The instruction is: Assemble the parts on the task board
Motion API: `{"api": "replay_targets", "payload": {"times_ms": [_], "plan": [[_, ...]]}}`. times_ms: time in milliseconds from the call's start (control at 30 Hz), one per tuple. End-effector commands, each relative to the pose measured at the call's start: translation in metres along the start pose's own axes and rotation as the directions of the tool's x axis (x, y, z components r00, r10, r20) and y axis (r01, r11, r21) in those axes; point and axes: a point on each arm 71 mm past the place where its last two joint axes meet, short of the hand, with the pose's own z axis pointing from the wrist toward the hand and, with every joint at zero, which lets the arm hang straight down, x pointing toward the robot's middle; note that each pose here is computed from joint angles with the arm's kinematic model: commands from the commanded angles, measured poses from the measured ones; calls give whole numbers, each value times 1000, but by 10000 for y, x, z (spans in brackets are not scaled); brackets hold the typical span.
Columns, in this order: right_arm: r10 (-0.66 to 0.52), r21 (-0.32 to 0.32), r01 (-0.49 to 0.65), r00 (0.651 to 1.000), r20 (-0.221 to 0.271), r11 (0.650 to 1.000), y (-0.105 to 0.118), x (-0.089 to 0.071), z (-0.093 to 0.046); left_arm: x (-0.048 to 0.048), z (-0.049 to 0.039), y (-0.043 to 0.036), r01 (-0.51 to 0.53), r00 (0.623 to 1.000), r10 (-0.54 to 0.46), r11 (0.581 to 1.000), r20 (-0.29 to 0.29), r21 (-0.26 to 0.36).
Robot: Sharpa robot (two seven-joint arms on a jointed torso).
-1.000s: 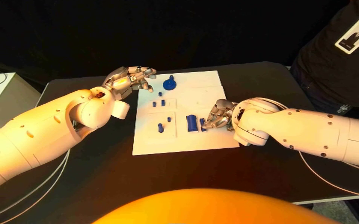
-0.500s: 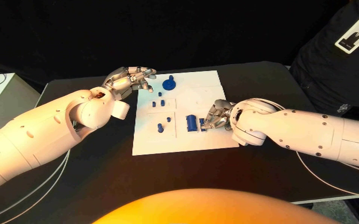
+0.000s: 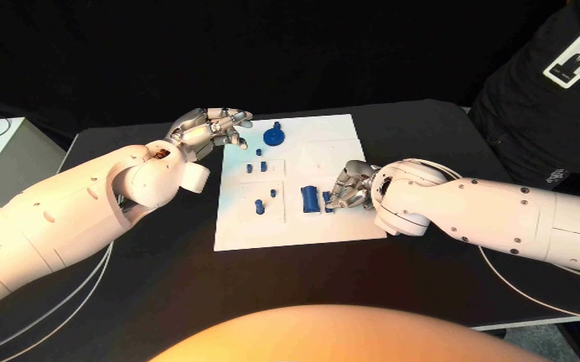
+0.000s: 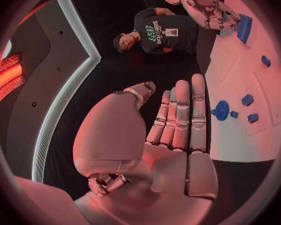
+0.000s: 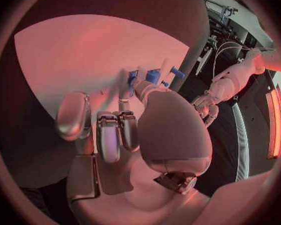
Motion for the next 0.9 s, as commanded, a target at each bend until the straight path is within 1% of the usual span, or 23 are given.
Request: {"api": "replay_targets", "payload": {"times_ms": [33, 133, 233, 300, 433, 500, 600, 733, 833, 900], "plan": [[-32, 21, 32, 999, -5, 999, -72, 41, 2, 22, 4, -6, 3, 1000, -3, 1000, -18, 7], [-11, 3, 10, 1000, 11, 1000, -56, 35, -9, 23, 4, -5, 3, 1000, -3, 1000, -19, 7], [34, -27, -33, 999, 41, 999, -41, 13, -18, 22, 4, -4, 3, 1000, -3, 1000, -18, 7], [67, -53, -64, 996, 65, 997, -33, -8, -23, 21, 4, -4, 3, 1000, -3, 1000, -18, 7], [139, -124, -122, 980, 143, 985, -16, -80, -40, 21, 4, -3, 3, 1000, -3, 1000, -18, 7], [160, -147, -137, 974, 163, 980, -20, -104, -50, 18, 4, -3, 3, 1000, -3, 1000, -16, 8], [179, -166, -150, 967, 180, 975, -42, -135, -67, 9, 5, 0, 3, 1000, -3, 1000, -12, 9], [215, -184, -181, 958, 190, 966, -93, -192, -89, -17, 8, 7, 4, 1000, -4, 1000, 0, 12], [269, -214, -226, 943, 197, 950, -142, -269, -100, -51, 11, 12, 6, 1000, -6, 1000, 19, 19], [318, -241, -269, 927, 199, 933, -174, -332, -91, -80, 15, 15, 7, 999, -8, 1000, 38, 27]]}}
